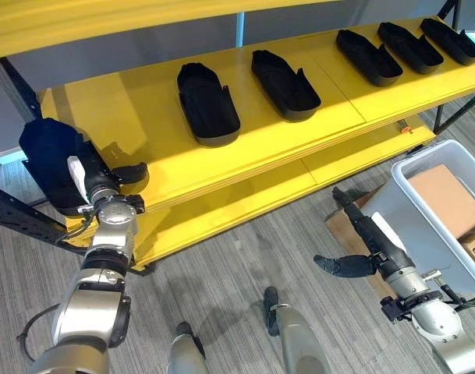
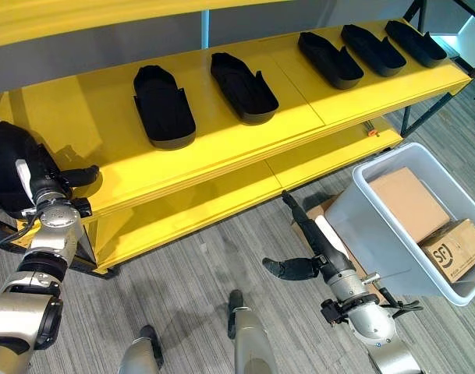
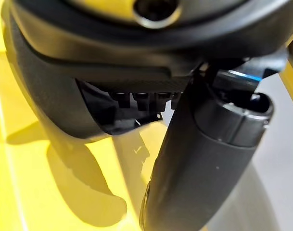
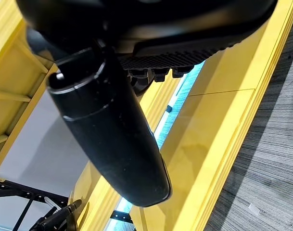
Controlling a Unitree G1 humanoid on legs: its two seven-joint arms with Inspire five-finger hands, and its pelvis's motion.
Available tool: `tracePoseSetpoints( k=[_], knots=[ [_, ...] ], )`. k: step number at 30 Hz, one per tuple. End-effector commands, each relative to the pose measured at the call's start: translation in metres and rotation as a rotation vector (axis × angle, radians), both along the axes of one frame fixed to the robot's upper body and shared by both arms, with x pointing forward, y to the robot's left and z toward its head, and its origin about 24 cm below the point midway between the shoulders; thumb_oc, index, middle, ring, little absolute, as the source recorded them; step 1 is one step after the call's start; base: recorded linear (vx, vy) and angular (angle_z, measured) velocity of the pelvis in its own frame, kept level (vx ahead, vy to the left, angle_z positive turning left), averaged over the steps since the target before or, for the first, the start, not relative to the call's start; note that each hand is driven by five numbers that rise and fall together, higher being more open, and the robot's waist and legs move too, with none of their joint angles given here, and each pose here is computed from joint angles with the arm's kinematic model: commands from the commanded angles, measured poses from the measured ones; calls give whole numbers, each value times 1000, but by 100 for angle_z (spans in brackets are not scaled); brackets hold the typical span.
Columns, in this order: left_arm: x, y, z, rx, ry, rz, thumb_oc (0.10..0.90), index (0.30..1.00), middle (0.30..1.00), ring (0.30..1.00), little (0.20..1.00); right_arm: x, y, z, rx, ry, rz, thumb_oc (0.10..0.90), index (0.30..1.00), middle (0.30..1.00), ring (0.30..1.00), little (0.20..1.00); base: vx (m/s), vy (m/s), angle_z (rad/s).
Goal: Move parts from the plastic box to the shelf.
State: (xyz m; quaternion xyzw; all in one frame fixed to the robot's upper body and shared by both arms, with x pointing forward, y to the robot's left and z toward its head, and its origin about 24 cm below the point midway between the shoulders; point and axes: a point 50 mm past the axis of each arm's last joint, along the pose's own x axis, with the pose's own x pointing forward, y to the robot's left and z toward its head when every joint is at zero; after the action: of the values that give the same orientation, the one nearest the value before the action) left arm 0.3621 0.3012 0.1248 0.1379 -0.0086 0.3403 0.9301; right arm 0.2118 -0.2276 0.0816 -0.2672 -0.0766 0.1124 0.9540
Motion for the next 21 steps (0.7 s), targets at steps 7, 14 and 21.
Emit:
tracePoseSetpoints(
  k=[7,14,21],
  knots=[
    [12,-18,7,-9,-23,-58,900,1000,1000,1000,1000,5,5,55,30,-271,64,900,1000,1000,1000,1000,0,0,0],
    [18,-22,22,21,-59,-76,900,1000,1000,1000,1000,3,5,55,33,-270,71,900,1000,1000,1000,1000,1,-1,0],
    [19,-25,22,47,-45,-91,900,1000,1000,1000,1000,3,5,54,30,-265,71,900,1000,1000,1000,1000,0,-2,-1]
  ],
)
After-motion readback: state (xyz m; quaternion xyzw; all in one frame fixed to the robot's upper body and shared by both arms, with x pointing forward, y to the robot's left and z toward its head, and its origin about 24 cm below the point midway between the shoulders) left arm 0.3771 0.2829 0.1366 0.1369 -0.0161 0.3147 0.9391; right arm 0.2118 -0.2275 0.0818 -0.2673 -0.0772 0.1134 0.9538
